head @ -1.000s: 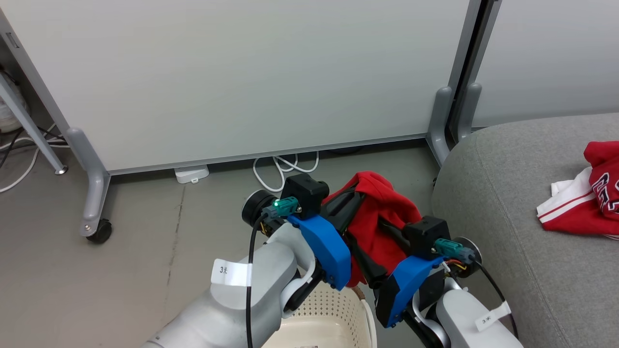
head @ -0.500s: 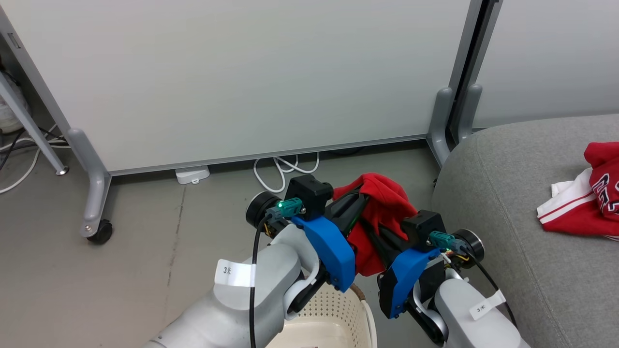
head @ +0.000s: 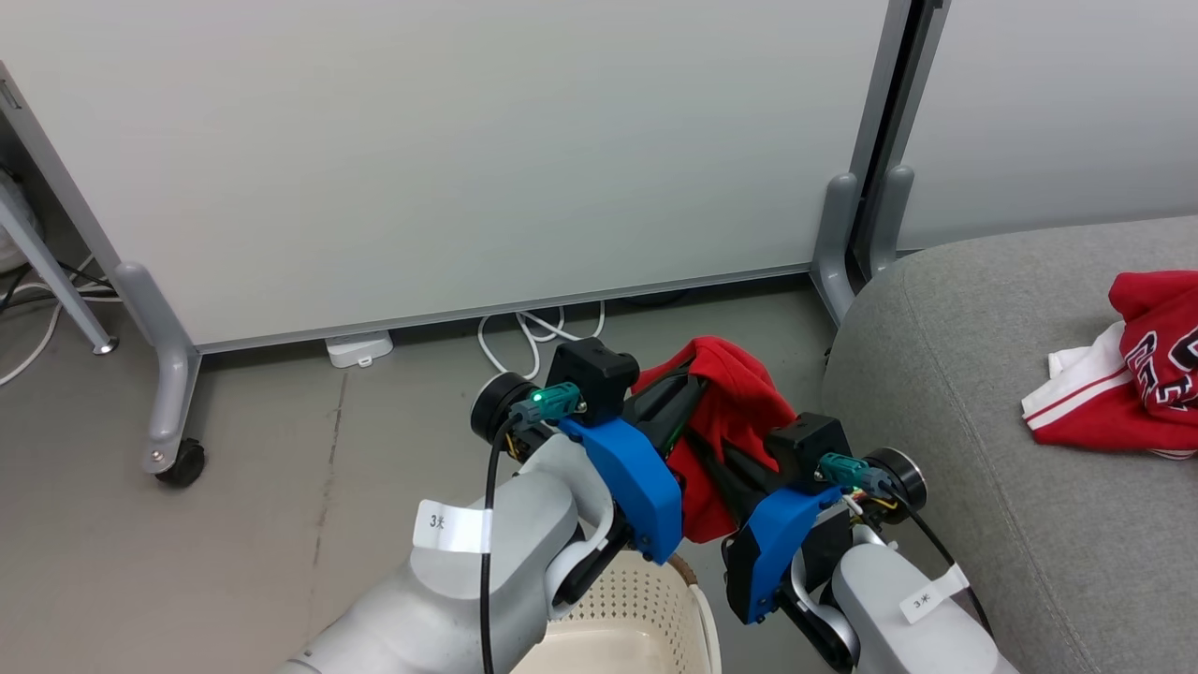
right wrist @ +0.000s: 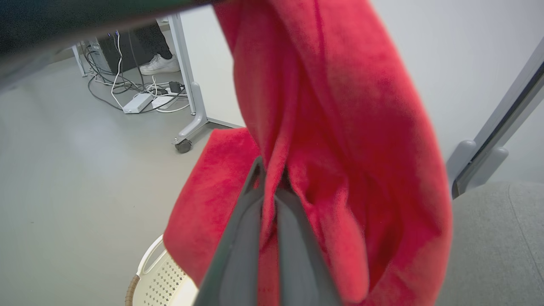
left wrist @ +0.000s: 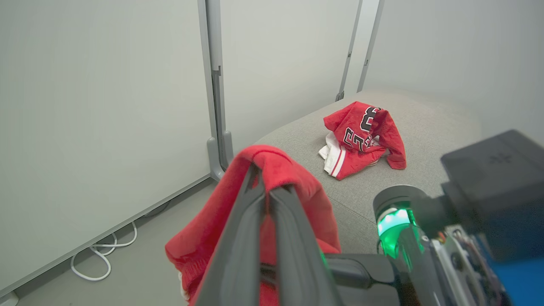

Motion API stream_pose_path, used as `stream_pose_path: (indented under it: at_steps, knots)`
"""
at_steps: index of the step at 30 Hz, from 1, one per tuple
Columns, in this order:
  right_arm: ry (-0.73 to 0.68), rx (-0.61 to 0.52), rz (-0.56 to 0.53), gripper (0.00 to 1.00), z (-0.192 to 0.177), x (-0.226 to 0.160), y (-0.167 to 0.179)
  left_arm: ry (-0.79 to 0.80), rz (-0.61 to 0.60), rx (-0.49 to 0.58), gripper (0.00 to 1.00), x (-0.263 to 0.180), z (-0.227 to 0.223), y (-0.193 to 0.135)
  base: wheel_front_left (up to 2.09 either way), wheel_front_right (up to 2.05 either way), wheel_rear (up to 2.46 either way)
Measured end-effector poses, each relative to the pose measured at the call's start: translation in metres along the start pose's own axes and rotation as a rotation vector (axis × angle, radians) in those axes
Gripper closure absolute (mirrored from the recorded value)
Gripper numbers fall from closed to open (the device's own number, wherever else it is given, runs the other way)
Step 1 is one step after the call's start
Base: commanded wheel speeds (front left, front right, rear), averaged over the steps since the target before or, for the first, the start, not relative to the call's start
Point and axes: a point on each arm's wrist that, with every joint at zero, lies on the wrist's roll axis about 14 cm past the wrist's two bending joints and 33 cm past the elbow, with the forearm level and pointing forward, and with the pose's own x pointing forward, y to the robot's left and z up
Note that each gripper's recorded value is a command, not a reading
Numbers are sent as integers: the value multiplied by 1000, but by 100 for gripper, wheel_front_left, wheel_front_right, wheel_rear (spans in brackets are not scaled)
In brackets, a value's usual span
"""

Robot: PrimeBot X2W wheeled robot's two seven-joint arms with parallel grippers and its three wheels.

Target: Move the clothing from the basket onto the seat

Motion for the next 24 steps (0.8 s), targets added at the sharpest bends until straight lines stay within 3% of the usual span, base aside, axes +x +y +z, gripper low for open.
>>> stream_pose_path:
  at_steps: [8,9,10,20,24]
  knots:
    - [-2,6,-3,100,0,-2,0,1,-3,4,97,0,-1,-2,0,0,0]
    - [-3,6,-2,100,0,-2,0,1,-2,5,61,0,-1,-2,0,0,0]
    - [-4,6,-1,100,0,-2,0,0,0,5,2,0,-1,-1,0,0,0]
    - [-22,13,-12,100,2,-3,-4,-91,50,-17,0,-10,13,15,0,0,0]
    - [-29,19,-34,100,2,-3,-12,-109,118,-64,0,-35,-7,25,0,0,0]
